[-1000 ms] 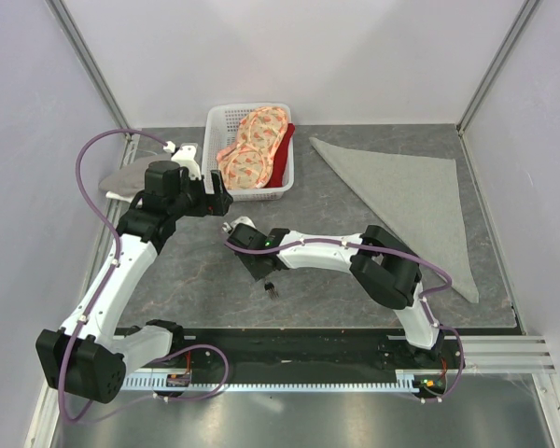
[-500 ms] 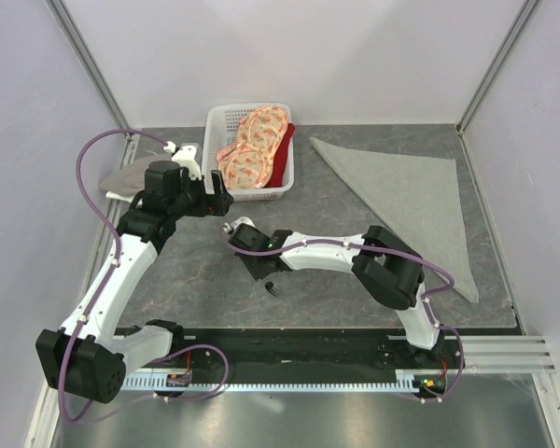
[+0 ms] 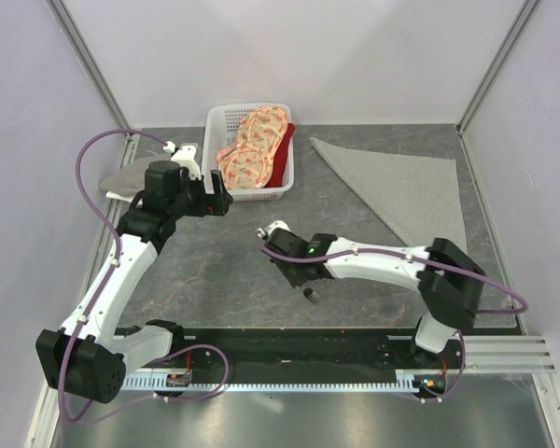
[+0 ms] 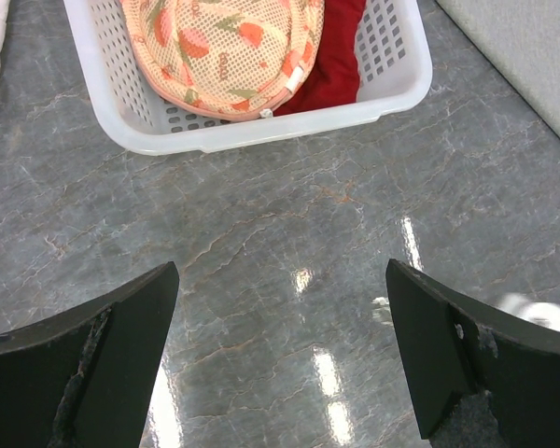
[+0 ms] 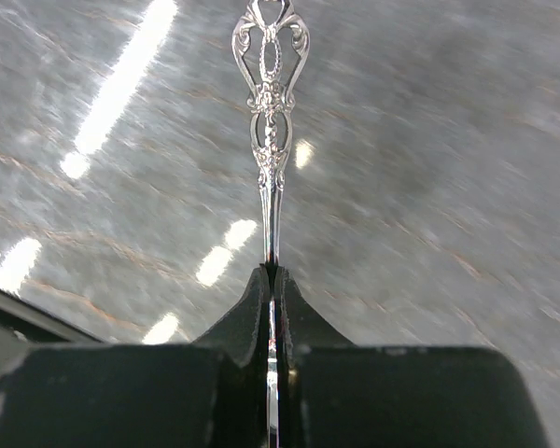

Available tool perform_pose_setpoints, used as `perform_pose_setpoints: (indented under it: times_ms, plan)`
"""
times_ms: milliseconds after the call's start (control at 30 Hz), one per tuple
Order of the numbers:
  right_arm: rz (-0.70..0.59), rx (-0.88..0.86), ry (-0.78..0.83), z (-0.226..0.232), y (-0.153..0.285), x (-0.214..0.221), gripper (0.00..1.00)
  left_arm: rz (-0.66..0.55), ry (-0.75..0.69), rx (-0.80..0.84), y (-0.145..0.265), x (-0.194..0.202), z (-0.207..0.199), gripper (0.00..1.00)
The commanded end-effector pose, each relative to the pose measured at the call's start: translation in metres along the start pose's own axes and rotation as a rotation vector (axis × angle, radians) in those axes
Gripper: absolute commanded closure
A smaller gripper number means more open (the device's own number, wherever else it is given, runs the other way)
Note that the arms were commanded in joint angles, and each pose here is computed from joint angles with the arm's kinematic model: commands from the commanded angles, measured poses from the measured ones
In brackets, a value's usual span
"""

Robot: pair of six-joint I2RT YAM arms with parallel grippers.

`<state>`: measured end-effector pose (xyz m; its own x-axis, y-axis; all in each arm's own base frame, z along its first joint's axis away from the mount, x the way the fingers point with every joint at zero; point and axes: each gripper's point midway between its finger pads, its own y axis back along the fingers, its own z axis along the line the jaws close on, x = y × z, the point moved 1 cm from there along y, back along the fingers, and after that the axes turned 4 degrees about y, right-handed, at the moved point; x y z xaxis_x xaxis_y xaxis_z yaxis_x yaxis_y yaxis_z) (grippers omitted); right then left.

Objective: Fold the napkin, place the utensils inside, and roll it up
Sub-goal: Grab a utensil with the right arm, then place the utensil onto the napkin

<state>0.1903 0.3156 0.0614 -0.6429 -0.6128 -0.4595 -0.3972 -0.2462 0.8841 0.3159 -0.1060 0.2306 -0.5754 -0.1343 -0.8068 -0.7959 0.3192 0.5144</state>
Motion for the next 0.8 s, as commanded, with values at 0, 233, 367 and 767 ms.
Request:
perform_pose_setpoints:
  times_ms: [0, 233, 367, 767]
  plan:
    - [-0.006, 0.107, -0.016, -0.05, 0.034, 0.011, 1.0, -0.068, 0.013, 0.003, 0.005, -0.016, -0.003, 0.0]
    - [-0.151, 0.296, -0.124, -0.161, 0.076, -0.016, 1.0, -0.068, 0.01, 0.012, 0.005, -0.016, -0.005, 0.0]
    - [-0.228, 0.389, -0.159, -0.226, 0.086, -0.031, 1.0, -0.069, 0.008, 0.009, 0.006, -0.016, -0.005, 0.0]
    - [-0.19, 0.291, 0.001, -0.341, 0.058, -0.03, 1.0, -0.068, 0.006, 0.006, 0.005, -0.016, -0.004, 0.0]
